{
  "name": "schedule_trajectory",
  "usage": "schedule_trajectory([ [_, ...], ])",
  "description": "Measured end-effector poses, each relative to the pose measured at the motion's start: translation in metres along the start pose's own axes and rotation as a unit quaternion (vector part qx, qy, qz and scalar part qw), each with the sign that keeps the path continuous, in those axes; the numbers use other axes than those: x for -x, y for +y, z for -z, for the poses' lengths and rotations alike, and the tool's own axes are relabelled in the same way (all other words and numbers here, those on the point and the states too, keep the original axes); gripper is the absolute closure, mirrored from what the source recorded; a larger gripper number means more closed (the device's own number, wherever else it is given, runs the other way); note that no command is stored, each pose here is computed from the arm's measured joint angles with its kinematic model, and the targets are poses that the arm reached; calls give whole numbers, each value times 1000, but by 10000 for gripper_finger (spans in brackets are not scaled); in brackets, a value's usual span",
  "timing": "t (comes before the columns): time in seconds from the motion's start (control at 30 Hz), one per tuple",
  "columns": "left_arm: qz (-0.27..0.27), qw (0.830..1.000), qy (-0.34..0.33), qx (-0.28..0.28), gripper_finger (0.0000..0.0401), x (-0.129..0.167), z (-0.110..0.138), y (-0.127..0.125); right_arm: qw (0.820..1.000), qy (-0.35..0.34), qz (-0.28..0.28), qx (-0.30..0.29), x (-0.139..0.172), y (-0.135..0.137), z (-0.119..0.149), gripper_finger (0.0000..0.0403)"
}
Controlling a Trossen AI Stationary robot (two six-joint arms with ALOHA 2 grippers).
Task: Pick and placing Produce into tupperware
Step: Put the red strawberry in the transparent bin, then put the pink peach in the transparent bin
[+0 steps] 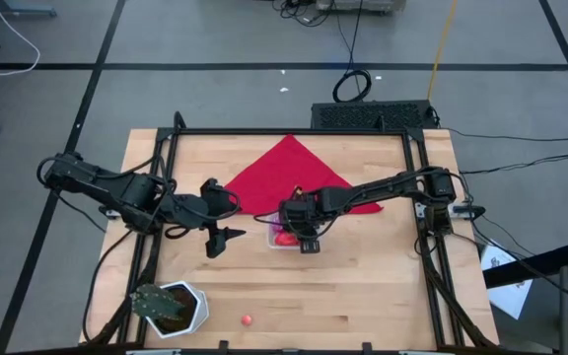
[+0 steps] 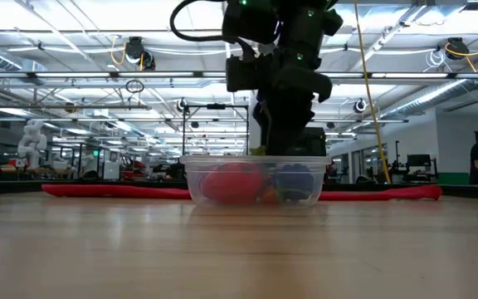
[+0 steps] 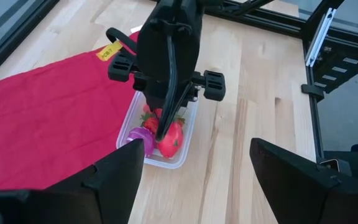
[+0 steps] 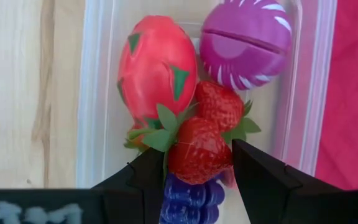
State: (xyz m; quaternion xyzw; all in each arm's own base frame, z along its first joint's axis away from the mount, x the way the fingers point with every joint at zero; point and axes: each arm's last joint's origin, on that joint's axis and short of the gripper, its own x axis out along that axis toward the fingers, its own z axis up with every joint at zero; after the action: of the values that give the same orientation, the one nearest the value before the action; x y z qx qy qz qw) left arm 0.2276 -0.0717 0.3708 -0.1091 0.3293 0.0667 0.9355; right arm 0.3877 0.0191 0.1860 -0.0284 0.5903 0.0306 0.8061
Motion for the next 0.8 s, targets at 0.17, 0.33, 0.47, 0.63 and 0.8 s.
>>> schedule_trajectory([
  [0.17,0,1000,0,0,105,0,0,0,1000,-8,0,7,0,0,-2,243],
  [0.33,0,1000,0,0,105,0,0,0,1000,-7,0,7,0,0,-1,243],
  [0.47,0,1000,0,-1,105,0,0,0,1000,-6,0,7,0,0,-1,232],
  [0.63,0,1000,0,-1,105,0,0,0,1000,-7,1,5,0,0,-1,203],
  [0.8,0,1000,0,0,105,0,0,0,1000,-7,1,-3,0,-1,-1,184],
])
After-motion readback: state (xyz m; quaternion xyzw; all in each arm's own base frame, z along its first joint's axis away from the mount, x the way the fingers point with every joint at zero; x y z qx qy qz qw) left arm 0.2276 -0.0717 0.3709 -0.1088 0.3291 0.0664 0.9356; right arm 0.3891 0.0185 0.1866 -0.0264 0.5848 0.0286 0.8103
